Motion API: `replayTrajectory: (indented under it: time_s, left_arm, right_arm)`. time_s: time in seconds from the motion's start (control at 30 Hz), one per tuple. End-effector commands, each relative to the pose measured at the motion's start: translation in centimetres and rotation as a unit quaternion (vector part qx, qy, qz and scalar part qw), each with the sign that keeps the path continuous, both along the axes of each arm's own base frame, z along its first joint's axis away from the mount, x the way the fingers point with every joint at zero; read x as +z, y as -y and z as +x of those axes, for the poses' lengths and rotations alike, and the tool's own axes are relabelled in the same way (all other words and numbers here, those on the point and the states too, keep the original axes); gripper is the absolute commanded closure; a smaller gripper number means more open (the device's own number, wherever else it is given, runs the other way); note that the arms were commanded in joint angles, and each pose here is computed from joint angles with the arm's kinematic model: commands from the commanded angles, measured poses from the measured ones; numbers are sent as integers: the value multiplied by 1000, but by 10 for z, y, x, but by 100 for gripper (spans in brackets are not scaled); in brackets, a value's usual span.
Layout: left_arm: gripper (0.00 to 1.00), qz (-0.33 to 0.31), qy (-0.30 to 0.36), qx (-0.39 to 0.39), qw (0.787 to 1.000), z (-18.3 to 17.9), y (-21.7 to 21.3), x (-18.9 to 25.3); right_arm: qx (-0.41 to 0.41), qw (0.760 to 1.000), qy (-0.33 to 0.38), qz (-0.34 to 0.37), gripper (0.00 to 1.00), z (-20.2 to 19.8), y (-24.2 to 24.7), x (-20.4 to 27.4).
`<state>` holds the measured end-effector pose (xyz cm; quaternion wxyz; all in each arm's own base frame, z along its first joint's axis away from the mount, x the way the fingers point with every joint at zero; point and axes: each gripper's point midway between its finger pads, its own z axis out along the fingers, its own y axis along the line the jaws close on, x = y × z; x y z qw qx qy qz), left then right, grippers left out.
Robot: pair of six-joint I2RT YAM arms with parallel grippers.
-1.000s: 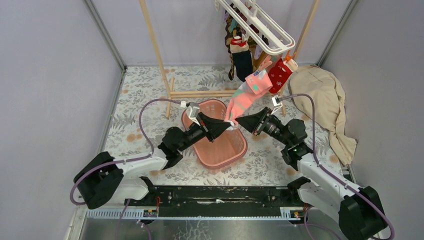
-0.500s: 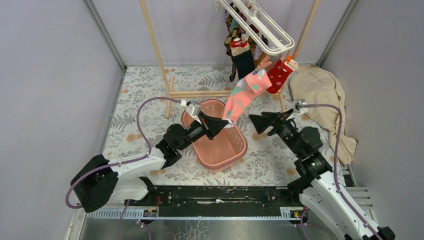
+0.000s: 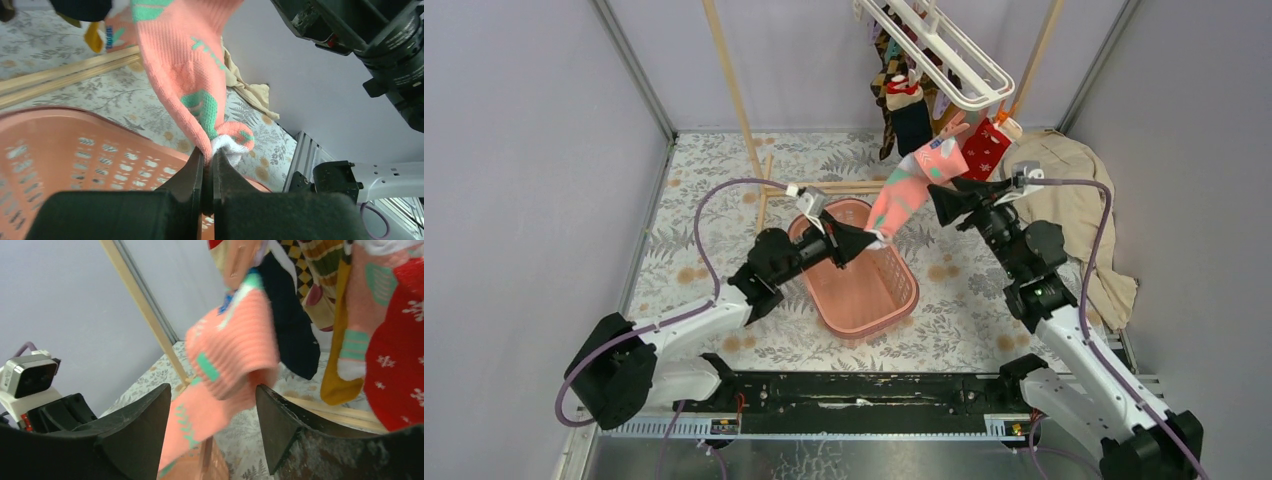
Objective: Remove the socks clipped to the hanger
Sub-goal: Remove the sock from the hanger.
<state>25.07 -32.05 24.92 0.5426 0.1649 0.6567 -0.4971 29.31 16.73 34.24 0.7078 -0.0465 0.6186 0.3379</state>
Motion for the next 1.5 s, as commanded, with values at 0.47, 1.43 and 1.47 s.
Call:
replayTrajectory:
  time_s: [0.47, 1.43, 1.47]
  left_arm:
    - [100, -74, -94, -137, 983, 11, -20, 36]
    - [100, -77, -127, -178, 973, 0, -10, 29]
    - [100, -77, -127, -179, 973, -1, -9, 29]
  right_arm:
    - [224, 956, 162, 101, 36, 2, 30, 65]
    - [197, 956, 196, 98, 31, 57, 39, 100]
    - [200, 955, 197, 100, 31, 58, 39, 101]
